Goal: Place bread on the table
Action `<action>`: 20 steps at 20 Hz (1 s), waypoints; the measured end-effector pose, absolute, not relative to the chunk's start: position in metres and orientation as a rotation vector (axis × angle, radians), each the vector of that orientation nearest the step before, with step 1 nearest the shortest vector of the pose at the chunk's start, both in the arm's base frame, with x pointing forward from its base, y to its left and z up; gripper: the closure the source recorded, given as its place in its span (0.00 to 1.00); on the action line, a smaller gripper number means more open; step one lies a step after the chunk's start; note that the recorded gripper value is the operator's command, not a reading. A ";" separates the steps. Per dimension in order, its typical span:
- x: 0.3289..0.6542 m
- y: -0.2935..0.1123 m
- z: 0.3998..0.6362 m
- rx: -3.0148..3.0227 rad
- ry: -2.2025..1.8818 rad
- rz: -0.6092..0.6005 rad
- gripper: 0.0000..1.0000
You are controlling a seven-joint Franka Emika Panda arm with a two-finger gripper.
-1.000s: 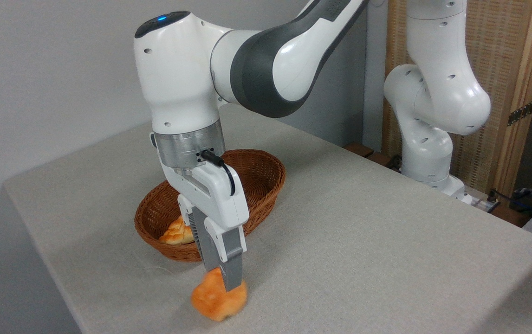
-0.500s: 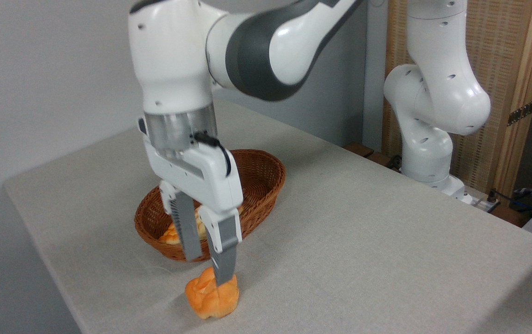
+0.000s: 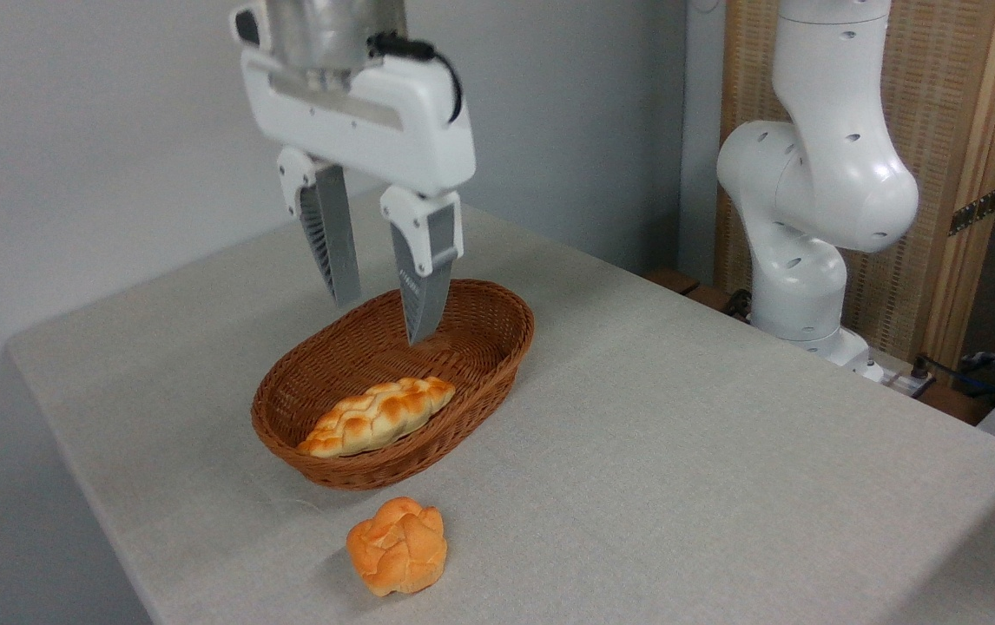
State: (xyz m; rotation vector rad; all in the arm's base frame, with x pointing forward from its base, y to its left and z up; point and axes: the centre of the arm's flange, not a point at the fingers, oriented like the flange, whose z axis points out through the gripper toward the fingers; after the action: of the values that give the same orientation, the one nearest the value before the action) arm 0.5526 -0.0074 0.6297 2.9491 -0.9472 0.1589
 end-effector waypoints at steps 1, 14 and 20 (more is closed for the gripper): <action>0.550 -0.008 0.634 2.937 -0.956 0.172 0.00; 0.553 -0.038 0.621 2.892 -1.065 0.135 0.00; 0.555 -0.033 0.618 2.897 -1.052 0.127 0.00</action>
State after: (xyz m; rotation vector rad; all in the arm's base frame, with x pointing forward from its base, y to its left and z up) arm 0.5545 -0.0329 0.6183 2.8968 -1.0515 0.1271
